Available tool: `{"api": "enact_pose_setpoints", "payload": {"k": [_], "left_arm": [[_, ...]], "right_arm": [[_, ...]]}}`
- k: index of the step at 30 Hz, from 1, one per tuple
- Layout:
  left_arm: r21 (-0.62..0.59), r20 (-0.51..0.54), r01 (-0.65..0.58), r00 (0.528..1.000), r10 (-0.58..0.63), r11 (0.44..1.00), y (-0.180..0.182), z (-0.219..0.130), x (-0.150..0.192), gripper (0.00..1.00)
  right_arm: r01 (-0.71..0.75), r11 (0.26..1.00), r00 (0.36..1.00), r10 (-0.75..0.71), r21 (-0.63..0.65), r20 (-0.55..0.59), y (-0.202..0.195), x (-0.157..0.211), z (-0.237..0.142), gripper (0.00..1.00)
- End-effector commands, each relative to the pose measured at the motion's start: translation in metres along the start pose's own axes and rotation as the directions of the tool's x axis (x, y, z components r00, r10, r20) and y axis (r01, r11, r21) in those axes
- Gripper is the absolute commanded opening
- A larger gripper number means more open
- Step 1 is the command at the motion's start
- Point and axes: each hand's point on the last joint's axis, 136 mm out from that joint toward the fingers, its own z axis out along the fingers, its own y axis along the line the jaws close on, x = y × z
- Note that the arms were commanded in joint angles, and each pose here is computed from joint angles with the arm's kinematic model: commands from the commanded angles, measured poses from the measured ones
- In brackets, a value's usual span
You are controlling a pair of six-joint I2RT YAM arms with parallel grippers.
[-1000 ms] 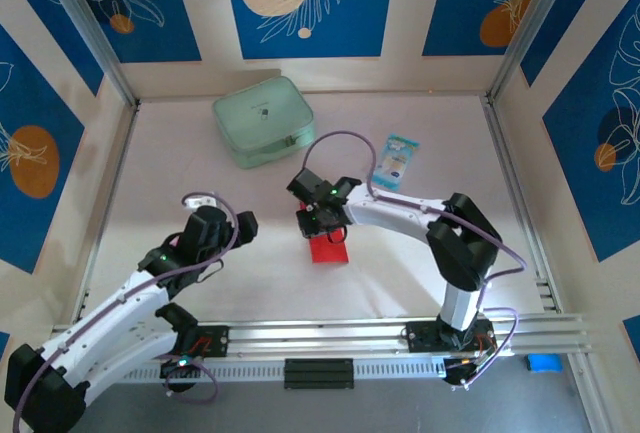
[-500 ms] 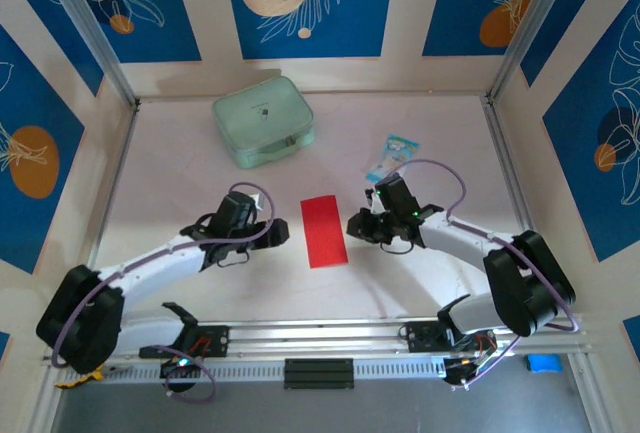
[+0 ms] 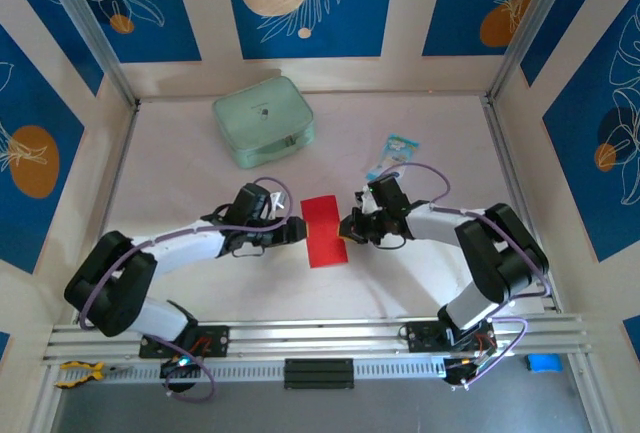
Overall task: Fold a paper plane with a square sheet of paper (pick it up from the middle)
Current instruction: Third fold the triangle at the center of the table.
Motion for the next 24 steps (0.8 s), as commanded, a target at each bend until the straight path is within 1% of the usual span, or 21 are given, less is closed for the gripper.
{"api": "enact_pose_setpoints", "payload": {"k": [1, 4, 8, 11, 14, 20, 24], "left_arm": [[0.044, -0.015, -0.008, 1.000, 0.009, 0.999, -0.013, 0.004, -0.003, 0.70], [0.046, -0.026, -0.005, 1.000, 0.007, 0.999, -0.014, 0.007, -0.002, 0.70], [0.056, -0.049, -0.004, 0.999, 0.006, 0.998, -0.015, 0.013, -0.002, 0.70], [0.062, -0.059, 0.000, 0.998, 0.004, 0.998, -0.016, 0.018, -0.003, 0.69], [0.066, -0.068, 0.003, 0.998, 0.001, 0.998, -0.017, 0.023, -0.004, 0.67], [0.075, -0.094, 0.021, 0.995, -0.014, 0.997, -0.019, 0.034, -0.007, 0.60], [0.066, -0.098, 0.034, 0.995, -0.027, 0.997, -0.016, 0.038, -0.007, 0.57]], "right_arm": [[0.002, 1.000, 1.000, -0.003, -0.022, -0.028, 0.004, -0.002, 0.005, 0.10], [-0.023, 1.000, 0.999, 0.023, 0.013, -0.033, -0.009, 0.002, 0.009, 0.09], [-0.098, 0.992, 0.993, 0.102, 0.076, -0.053, -0.039, 0.014, 0.013, 0.09], [-0.137, 0.984, 0.988, 0.144, 0.115, -0.058, -0.053, 0.022, 0.013, 0.09], [-0.162, 0.978, 0.984, 0.170, 0.131, -0.053, -0.058, 0.025, 0.012, 0.09], [-0.183, 0.974, 0.980, 0.192, 0.132, -0.057, -0.058, 0.026, 0.013, 0.09], [-0.187, 0.973, 0.978, 0.197, 0.136, -0.061, -0.060, 0.027, 0.014, 0.09]]}}
